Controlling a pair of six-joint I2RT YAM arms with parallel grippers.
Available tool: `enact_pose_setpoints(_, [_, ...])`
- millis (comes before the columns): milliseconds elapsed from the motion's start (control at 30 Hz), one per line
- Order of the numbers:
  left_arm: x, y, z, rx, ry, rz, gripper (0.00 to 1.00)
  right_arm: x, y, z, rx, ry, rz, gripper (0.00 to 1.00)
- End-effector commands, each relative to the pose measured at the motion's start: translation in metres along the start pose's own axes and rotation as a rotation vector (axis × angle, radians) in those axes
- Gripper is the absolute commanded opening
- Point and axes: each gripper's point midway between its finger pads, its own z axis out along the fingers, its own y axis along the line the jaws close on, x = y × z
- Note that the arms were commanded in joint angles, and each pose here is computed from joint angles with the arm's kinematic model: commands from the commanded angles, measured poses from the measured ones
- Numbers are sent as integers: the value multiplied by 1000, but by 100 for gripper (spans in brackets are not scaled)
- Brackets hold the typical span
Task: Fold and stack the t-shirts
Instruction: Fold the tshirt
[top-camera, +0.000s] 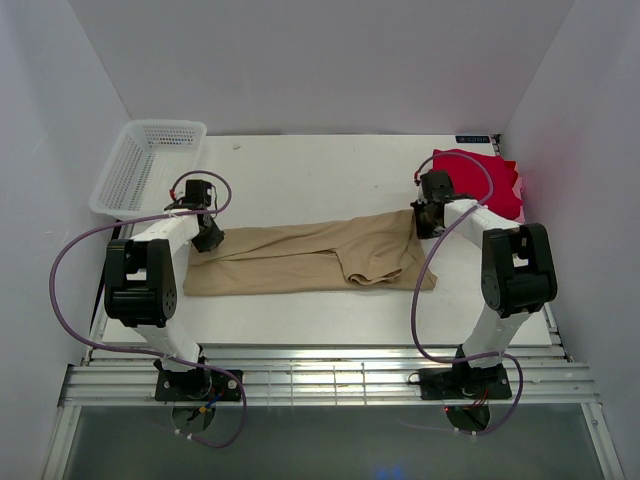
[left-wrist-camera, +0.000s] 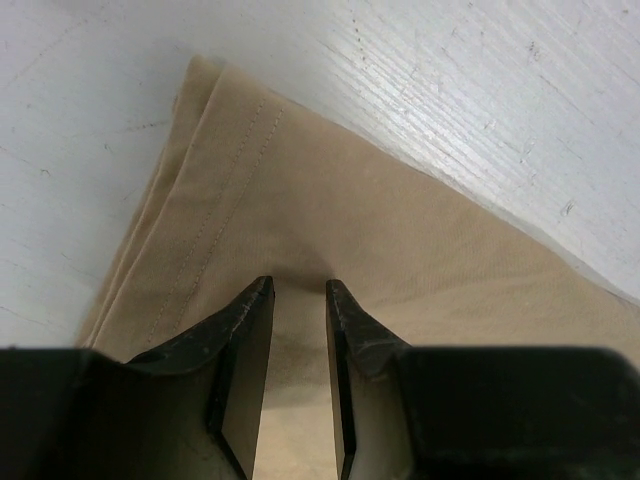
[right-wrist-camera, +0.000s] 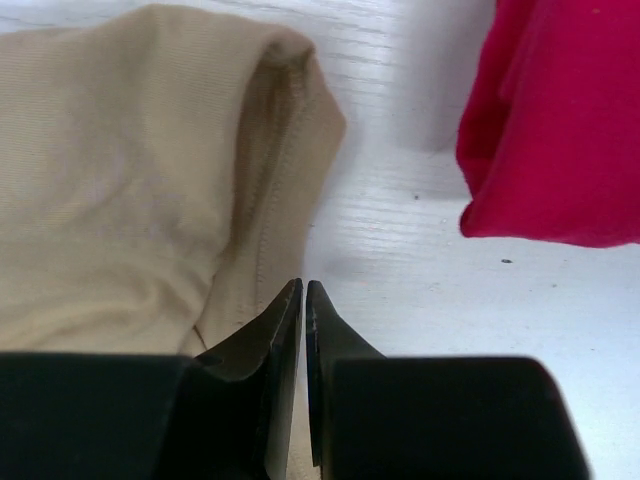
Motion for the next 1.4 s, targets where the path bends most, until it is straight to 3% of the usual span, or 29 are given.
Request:
enact_pose_setpoints(0, [-7, 5, 0, -19, -22, -3, 38, -10, -12, -13, 26, -26, -11, 11])
enact_pose_setpoints(133, [-9, 3, -1, -10, -23, -7, 39, -13, 3, -16, -66, -17, -2, 12])
enact_pose_setpoints(233, [-9, -1, -1, 3, -17, -16, 39, -15, 19, -22, -154, -30, 29, 34])
enact_pose_setpoints(333, [-11, -3, -3, 17, -19, -18, 40, -12, 39, -28, -259, -35, 38, 41])
enact_pose_setpoints(600, [-56, -21, -52, 141, -187, -48, 44, -3, 66, -50, -362, -57, 4, 42])
enact_pose_setpoints(967, [-26, -22, -25, 128, -65, -47, 43, 43, 96, -50, -424, 39, -7, 47])
enact_pose_setpoints(1367, [-29, -20, -27, 120, -81, -46, 42, 64, 103, -59, -412, 97, -22, 46])
